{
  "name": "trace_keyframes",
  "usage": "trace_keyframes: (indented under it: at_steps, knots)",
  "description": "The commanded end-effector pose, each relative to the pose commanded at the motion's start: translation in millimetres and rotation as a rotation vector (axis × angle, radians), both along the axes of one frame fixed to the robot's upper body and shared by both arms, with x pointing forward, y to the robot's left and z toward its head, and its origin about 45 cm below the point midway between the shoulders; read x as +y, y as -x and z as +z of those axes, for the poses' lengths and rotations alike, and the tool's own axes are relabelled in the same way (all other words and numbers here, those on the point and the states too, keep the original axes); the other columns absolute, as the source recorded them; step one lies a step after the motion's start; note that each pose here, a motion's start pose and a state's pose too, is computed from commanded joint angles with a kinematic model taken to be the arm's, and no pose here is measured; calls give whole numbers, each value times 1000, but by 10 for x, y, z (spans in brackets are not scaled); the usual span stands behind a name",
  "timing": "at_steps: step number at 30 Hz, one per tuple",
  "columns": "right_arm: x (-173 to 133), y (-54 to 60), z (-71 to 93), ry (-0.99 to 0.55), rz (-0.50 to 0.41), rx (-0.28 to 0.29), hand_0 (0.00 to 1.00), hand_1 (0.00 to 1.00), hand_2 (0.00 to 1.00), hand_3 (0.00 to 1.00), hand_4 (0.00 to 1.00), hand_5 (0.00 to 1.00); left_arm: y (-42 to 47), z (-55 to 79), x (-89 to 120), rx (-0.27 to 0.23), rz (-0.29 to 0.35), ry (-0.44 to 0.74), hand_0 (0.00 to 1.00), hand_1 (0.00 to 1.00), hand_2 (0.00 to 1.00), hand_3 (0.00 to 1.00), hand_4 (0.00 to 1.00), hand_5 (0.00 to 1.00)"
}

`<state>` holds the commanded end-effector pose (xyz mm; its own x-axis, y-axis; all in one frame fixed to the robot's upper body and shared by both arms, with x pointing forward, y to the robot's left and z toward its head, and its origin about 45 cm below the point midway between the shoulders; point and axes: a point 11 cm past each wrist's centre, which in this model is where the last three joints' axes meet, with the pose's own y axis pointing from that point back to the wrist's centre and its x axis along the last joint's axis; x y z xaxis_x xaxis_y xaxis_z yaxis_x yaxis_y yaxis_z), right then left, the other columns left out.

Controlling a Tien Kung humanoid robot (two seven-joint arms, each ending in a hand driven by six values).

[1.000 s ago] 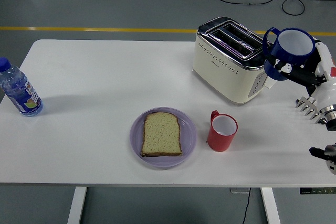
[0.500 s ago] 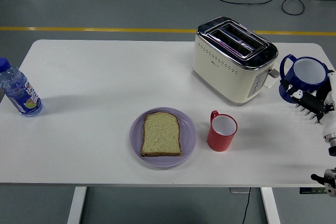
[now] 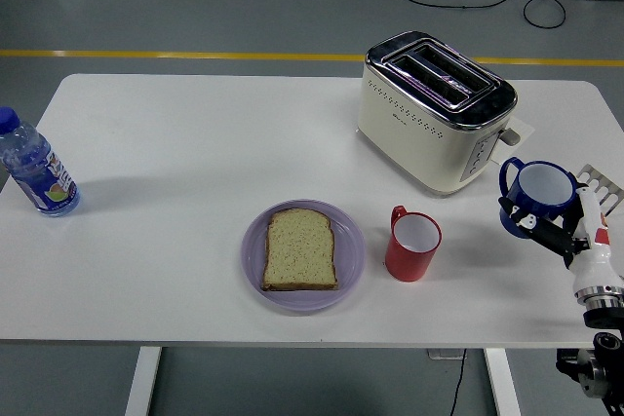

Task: Pick up the cup,pour liquid into bread,place the cup on the desk

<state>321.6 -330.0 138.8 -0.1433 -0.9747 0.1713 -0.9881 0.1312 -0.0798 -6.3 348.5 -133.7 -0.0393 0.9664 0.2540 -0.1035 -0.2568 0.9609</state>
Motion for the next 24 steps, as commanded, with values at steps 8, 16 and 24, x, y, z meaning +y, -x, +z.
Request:
trace_keyframes:
  at_steps: [8, 16, 24]
  knots:
    - [59, 43, -230, -9, 4, 34, 469, 284, 464, 505, 524, 2, -11, 0, -3, -1, -5, 0, 646, 643, 636, 531, 297, 768]
    - [95, 43, -377, -14, -3, 51, 471, 285, 469, 505, 540, 2, -60, -1, -17, -10, 0, 4, 646, 643, 637, 531, 297, 769]
    - [100, 77, -546, -10, -27, 87, 481, 293, 479, 507, 576, 2, -70, -1, -23, -12, 1, 5, 646, 643, 640, 531, 295, 766]
